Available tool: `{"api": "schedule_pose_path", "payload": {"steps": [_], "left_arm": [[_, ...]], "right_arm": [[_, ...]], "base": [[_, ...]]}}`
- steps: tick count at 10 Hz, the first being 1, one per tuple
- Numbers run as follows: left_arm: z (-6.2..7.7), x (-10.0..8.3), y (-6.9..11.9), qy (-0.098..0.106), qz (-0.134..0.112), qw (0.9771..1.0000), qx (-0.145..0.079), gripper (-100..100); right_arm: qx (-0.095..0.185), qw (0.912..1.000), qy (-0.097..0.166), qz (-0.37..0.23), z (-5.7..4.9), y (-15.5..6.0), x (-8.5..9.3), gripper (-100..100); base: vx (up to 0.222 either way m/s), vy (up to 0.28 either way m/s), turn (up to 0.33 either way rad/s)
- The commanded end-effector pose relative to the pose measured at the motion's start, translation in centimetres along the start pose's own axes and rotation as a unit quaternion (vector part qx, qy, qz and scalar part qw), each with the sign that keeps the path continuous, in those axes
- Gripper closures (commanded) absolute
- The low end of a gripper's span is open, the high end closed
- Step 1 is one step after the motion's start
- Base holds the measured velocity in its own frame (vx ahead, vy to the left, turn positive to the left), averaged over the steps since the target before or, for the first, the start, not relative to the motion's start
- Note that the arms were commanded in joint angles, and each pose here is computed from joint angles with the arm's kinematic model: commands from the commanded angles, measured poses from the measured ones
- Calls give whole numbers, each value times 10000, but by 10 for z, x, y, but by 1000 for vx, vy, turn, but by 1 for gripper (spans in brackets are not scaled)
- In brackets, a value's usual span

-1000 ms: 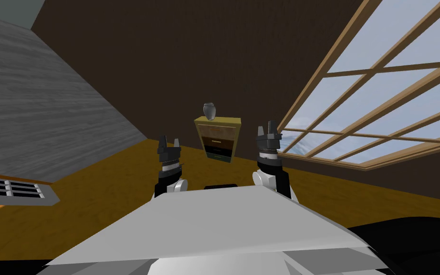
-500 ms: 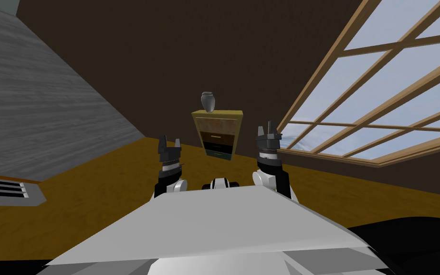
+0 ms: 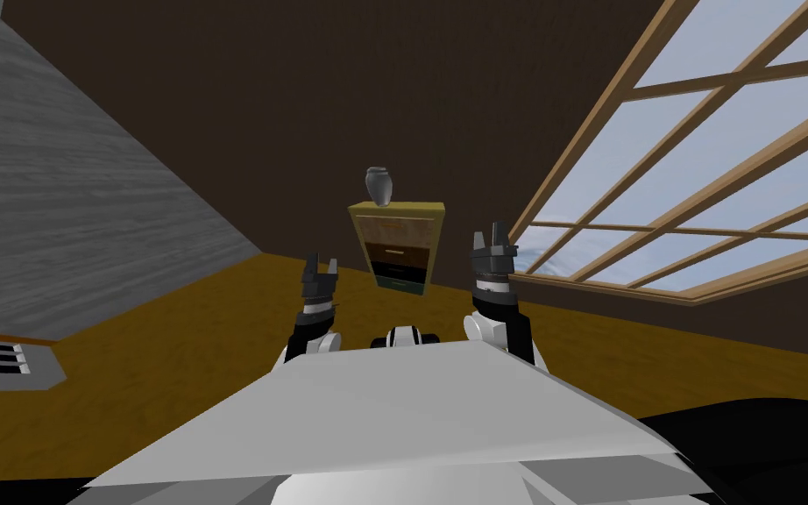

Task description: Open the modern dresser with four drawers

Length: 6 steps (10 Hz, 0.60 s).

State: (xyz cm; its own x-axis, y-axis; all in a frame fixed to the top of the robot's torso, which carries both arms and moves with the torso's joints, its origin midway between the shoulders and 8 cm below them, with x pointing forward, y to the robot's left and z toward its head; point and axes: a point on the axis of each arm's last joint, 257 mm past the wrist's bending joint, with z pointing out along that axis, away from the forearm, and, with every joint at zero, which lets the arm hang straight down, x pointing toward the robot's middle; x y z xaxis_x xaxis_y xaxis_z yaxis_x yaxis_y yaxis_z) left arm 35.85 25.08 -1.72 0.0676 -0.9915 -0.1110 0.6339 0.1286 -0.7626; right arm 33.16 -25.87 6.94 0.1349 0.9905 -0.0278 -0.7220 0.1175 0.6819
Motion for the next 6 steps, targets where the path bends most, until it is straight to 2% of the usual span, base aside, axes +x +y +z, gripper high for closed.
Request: {"api": "schedule_pose_path", "payload": {"steps": [1, 5, 6], "left_arm": [[-3, 7, 21, 152, 21, 9997, -178, -100], [-11, 14, 59, 275, -5, 9985, -479, -100], [-13, 14, 62, 276, -3, 9983, -520, -100]], "right_arm": [[0, 10000, 0, 0, 0, 0, 0, 0], [0, 10000, 0, 0, 0, 0, 0, 0], [0, 10000, 0, 0, 0, 0, 0, 0]], "base": [[80, -22, -41], [90, -28, -49], [68, -12, -18]]}}
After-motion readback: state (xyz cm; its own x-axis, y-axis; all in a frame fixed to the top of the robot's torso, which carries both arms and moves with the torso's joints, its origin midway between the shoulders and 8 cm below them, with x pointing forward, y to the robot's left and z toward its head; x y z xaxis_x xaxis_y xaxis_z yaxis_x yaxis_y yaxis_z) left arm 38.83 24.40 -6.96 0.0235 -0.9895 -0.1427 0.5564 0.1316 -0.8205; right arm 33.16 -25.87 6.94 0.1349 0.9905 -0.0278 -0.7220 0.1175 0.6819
